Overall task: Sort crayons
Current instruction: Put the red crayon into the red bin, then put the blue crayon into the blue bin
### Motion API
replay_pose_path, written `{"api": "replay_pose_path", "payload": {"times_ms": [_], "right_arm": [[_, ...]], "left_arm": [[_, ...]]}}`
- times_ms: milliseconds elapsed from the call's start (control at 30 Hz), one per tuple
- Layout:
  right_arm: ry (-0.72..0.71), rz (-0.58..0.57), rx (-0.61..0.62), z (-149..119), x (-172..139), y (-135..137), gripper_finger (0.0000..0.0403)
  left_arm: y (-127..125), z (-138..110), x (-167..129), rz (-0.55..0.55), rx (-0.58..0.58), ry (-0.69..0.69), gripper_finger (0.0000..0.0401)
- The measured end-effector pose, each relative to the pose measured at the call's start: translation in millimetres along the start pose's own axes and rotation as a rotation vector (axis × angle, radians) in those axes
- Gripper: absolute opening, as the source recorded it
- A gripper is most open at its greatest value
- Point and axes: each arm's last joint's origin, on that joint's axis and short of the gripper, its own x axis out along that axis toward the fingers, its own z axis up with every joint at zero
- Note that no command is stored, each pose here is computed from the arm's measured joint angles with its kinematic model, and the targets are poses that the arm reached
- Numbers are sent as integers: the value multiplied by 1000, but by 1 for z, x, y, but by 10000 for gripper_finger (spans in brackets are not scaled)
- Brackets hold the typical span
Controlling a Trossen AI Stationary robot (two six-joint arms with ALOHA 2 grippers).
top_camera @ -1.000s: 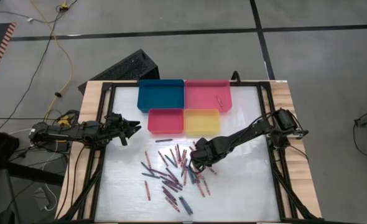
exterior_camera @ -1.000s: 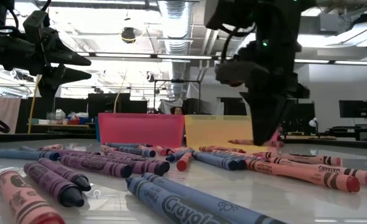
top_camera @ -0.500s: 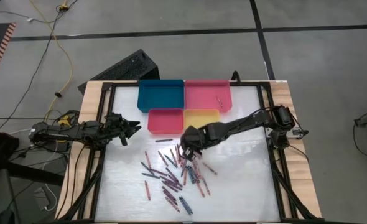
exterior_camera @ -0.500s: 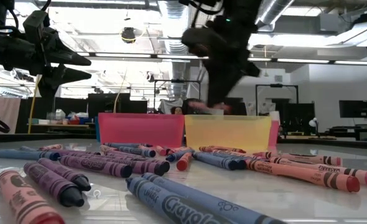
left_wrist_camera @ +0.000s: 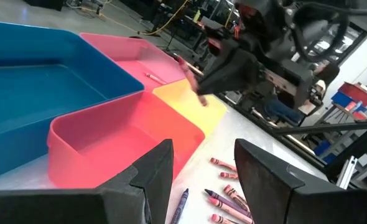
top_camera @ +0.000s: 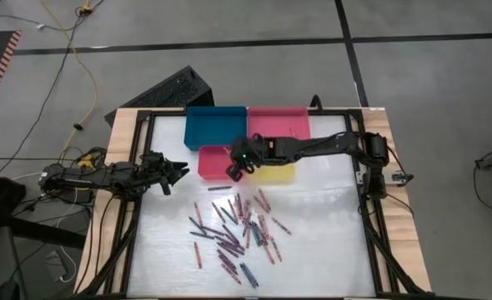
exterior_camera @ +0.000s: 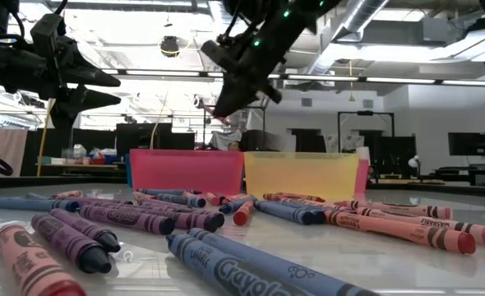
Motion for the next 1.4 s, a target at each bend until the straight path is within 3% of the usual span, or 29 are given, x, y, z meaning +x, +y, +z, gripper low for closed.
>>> {"api": "replay_pose_path", "payload": {"times_ms": [367, 567, 767, 1133, 1400], "right_arm": [[-12, 20, -173, 5, 19, -17, 4], [40, 11, -228, -11, 48, -18, 4], [57, -1, -234, -14, 55, -23, 10], [97, 28, -233, -18, 60, -26, 56], [79, 39, -275, -14, 55, -26, 61]], "left_arm": [[0, 0, 0, 2, -1, -1, 160], [0, 0, 0, 7, -2, -2, 160], [0, -1, 1, 9, 4, 14, 160], [1, -3, 2, 20, 10, 22, 160], [1, -3, 2, 20, 11, 23, 160]]}}
